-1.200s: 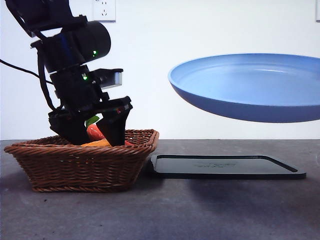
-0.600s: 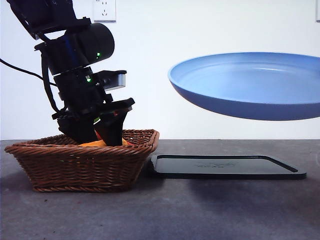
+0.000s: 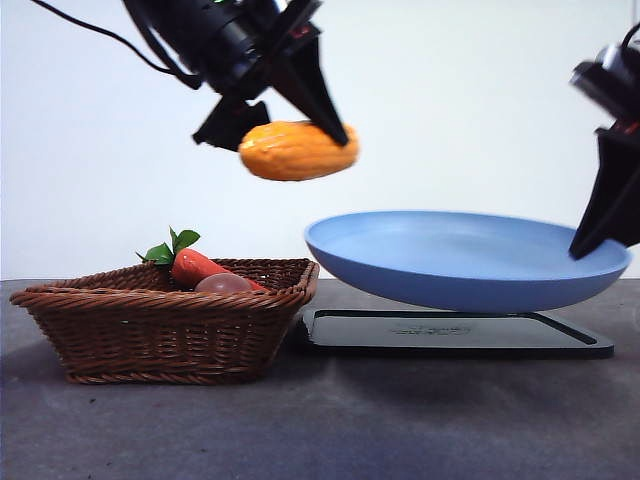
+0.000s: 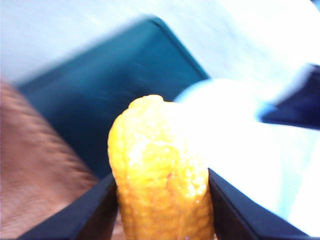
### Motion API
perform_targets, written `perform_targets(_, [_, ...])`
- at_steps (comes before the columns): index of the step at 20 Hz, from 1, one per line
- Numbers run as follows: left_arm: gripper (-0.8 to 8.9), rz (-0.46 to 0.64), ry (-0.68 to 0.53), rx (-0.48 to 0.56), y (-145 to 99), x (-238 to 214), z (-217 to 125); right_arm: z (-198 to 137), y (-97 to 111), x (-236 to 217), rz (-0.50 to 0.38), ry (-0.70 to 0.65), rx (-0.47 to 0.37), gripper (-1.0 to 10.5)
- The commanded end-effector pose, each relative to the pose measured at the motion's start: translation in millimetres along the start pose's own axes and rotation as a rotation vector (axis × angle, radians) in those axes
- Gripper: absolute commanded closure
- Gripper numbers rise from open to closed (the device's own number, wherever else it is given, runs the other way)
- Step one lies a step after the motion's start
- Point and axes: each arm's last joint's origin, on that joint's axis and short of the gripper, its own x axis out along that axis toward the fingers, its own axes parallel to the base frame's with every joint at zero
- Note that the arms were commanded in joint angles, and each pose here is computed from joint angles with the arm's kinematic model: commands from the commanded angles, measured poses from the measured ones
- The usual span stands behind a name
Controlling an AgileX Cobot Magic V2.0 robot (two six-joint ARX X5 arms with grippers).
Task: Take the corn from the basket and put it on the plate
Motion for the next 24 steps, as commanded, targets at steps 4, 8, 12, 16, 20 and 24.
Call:
perform_targets(4, [5.95, -0.022, 0.050, 0.185, -40, 45, -4, 10, -2, 10, 0.093, 0.007, 0.044, 9.5])
perform_targets(8, [5.95, -0.007, 0.124, 0.219, -45, 76, -16, 10, -1, 10, 0.112, 0.012, 0.041, 9.5])
perform_targets(12, [5.87, -0.016, 0.173, 0.213, -46, 90, -24, 11, -1, 10, 0.113, 0.010, 0.035, 9.5])
perform_targets(16, [4.65, -0.021, 0.173, 0.215, -50, 90, -23, 11, -1, 10, 0.111, 0.009, 0.033, 9.5])
perform_targets(20, [4.58, -0.019, 0.188, 0.205, -52, 86, -19, 11, -2, 11, 0.098, 0.005, 0.031, 9.5])
perform_targets(24, [4.58, -0.019, 0.181, 0.208, -62, 69, 1, 12, -3, 11, 0.061, -0.013, 0.026, 9.5])
